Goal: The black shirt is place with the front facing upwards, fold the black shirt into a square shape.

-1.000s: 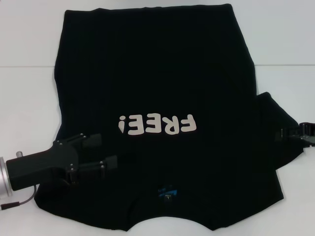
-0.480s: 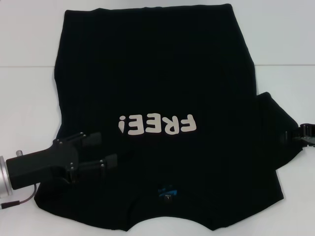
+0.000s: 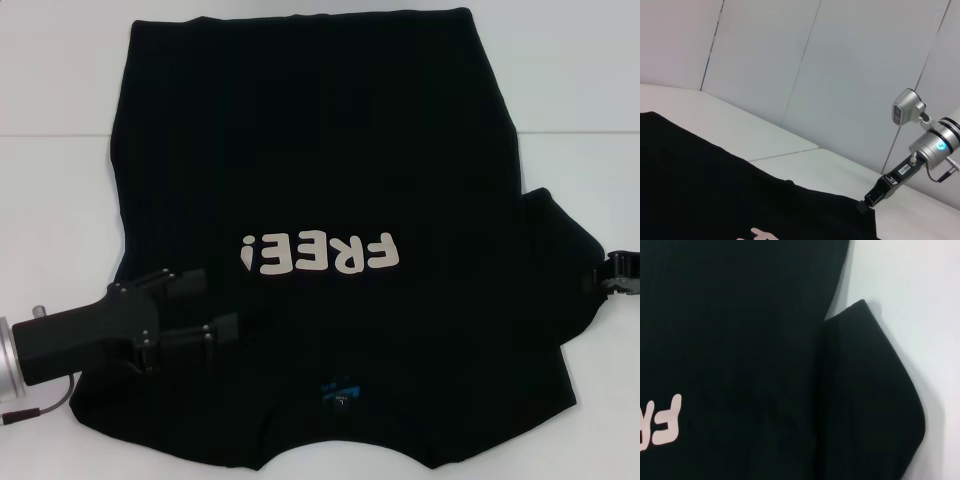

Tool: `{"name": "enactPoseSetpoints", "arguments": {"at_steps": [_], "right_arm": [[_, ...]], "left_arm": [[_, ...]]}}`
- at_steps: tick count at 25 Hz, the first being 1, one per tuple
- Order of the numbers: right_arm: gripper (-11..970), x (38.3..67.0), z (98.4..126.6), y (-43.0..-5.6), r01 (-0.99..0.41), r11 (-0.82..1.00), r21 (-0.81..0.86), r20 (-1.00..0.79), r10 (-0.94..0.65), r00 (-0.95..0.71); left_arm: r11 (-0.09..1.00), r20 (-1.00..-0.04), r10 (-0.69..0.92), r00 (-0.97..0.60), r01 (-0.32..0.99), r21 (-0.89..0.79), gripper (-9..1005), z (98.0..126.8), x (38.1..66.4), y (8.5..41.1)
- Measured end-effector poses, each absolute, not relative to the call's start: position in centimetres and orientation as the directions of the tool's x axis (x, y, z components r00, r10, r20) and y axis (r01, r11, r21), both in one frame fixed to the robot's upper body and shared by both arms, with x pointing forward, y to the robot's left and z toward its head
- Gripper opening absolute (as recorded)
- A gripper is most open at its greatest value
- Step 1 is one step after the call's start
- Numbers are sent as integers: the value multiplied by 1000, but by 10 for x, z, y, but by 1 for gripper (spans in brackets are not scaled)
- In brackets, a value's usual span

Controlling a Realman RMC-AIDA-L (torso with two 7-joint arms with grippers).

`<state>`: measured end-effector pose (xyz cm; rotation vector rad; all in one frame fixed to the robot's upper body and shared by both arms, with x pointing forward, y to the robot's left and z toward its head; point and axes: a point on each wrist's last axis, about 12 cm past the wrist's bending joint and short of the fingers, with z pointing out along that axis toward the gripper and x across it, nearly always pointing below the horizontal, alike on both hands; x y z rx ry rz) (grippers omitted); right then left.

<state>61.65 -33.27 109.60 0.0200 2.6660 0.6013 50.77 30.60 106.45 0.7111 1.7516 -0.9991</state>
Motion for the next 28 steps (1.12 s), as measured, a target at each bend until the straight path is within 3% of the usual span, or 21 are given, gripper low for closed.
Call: {"name": "enactPoseSetpoints", "arguments": {"at_steps": [9, 20, 28], "right_arm": [[65, 616, 1099, -338, -71, 908, 413, -391, 106, -914], [10, 615, 1128, -358, -118, 878, 465, -504, 153, -850], [10, 629, 1140, -333, -240, 858, 455, -548, 57, -834]], "left_arm": [[494, -930, 24, -367, 813, -308, 909, 1064, 508, 306], [496, -929, 18, -368, 810, -311, 909, 1065, 508, 306], [497, -929, 17, -370, 809, -313, 908, 1064, 507, 306]]}}
